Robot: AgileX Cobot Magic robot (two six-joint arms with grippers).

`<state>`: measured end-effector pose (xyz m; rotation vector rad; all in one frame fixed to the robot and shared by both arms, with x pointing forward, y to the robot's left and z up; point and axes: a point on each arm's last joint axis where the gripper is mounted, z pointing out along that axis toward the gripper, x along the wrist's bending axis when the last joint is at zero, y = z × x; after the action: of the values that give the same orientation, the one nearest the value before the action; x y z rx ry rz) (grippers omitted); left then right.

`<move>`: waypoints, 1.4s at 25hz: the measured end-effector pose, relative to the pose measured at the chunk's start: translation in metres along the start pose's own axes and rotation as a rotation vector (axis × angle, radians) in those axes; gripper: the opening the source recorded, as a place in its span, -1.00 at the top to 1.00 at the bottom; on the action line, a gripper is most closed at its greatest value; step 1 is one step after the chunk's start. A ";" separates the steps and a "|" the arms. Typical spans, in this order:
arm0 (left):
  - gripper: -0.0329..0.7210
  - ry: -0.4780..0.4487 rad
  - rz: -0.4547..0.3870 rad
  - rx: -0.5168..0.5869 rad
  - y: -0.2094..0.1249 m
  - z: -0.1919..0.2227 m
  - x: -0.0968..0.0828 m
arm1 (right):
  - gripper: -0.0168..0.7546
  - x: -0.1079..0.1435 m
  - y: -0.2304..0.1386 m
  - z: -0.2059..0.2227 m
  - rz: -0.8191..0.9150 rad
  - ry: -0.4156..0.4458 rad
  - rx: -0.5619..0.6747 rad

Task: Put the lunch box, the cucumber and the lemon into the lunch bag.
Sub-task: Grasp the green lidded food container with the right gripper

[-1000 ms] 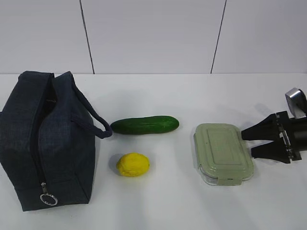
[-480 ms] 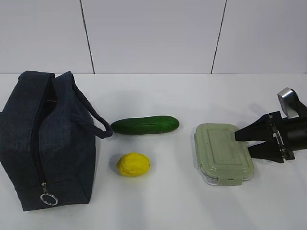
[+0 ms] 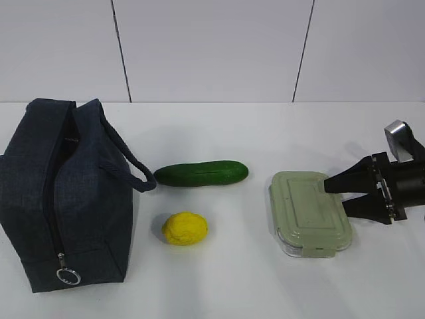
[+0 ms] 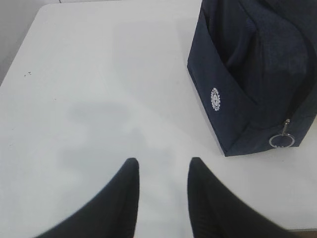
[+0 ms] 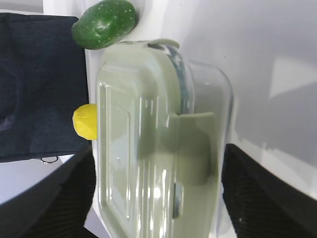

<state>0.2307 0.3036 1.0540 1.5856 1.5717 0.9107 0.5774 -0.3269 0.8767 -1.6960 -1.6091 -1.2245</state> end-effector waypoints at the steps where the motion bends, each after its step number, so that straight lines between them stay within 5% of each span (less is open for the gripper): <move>1: 0.27 0.000 0.000 0.000 0.000 0.000 0.000 | -0.59 0.000 0.000 0.000 -0.001 -0.001 0.002; 25: 0.27 0.000 0.000 0.000 0.000 0.000 0.000 | -0.59 0.006 -0.005 0.013 -0.038 -0.008 0.073; 35: 0.27 0.000 0.000 0.000 0.000 0.000 0.000 | -0.59 -0.013 -0.011 0.025 0.075 0.022 0.091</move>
<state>0.2307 0.3036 1.0540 1.5856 1.5717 0.9107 0.5746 -0.3106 0.8509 -1.6654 -1.5502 -1.1122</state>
